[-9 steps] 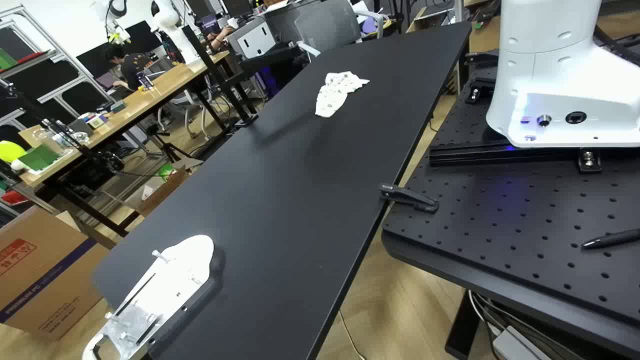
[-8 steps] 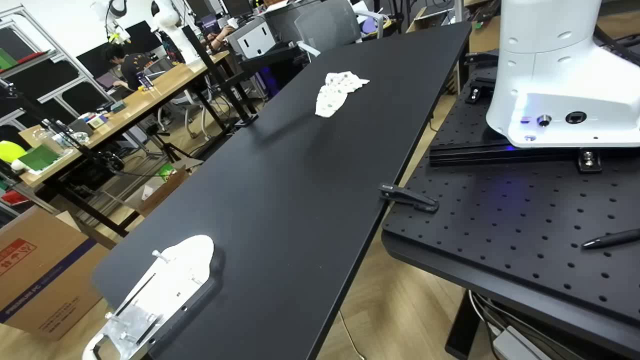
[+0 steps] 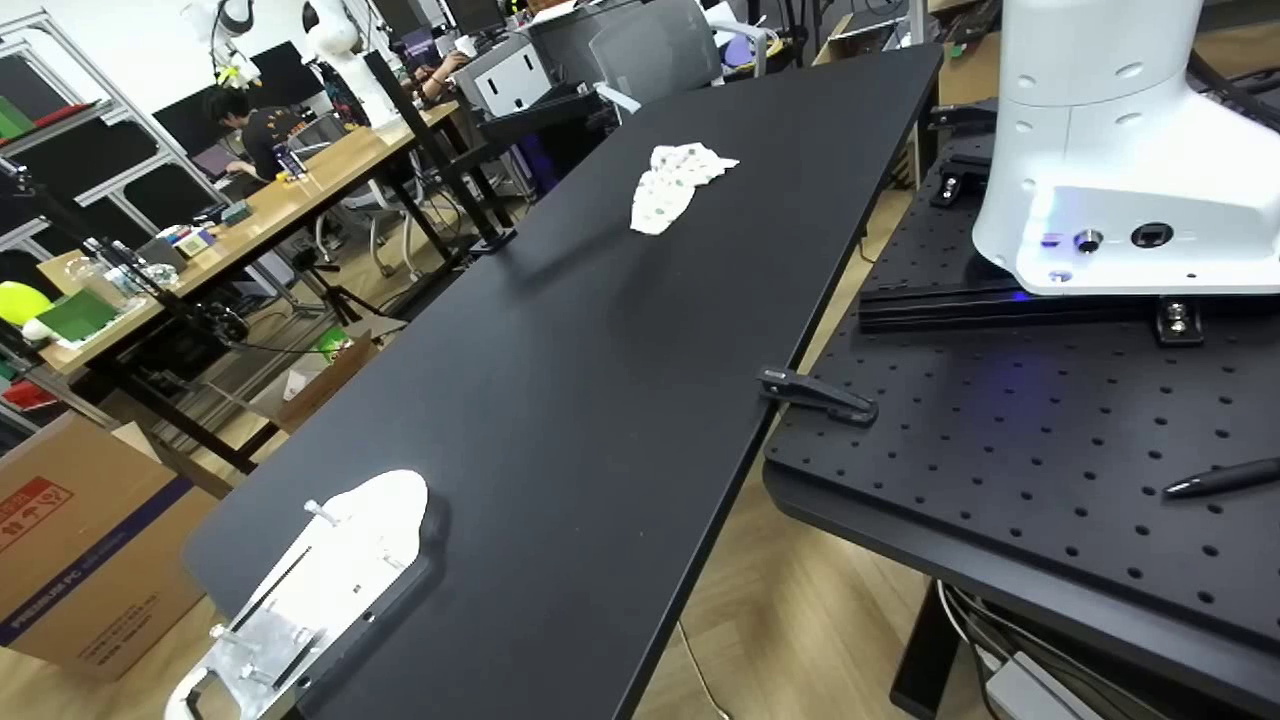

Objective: Hang the cloth on the stand

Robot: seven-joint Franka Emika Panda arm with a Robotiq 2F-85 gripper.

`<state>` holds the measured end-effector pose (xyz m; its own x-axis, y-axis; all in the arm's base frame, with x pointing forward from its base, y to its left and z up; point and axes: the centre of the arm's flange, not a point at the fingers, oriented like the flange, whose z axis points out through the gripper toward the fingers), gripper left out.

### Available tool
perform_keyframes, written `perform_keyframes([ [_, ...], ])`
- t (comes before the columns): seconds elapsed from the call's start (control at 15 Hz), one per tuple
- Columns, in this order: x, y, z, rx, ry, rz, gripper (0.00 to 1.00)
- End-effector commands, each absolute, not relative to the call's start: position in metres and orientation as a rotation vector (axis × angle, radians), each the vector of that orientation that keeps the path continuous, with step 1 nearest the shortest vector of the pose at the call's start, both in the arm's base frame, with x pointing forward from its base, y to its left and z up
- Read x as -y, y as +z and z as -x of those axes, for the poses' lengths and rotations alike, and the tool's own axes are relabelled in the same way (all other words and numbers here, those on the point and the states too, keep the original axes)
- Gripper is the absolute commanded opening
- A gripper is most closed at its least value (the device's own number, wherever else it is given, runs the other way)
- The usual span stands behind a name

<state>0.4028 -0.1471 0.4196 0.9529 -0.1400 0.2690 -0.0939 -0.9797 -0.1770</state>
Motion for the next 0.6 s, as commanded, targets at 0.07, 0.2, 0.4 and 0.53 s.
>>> perform_keyframes([
  [0.07,0.147,0.420,-0.403,-0.177,-0.423,2.943,1.00],
  [0.2,0.154,0.415,-0.413,-0.206,-0.448,2.966,1.00],
  [0.4,0.175,0.404,-0.434,-0.136,-0.444,3.008,1.00],
  [0.53,0.189,0.394,-0.450,-0.001,-0.413,3.027,1.00],
])
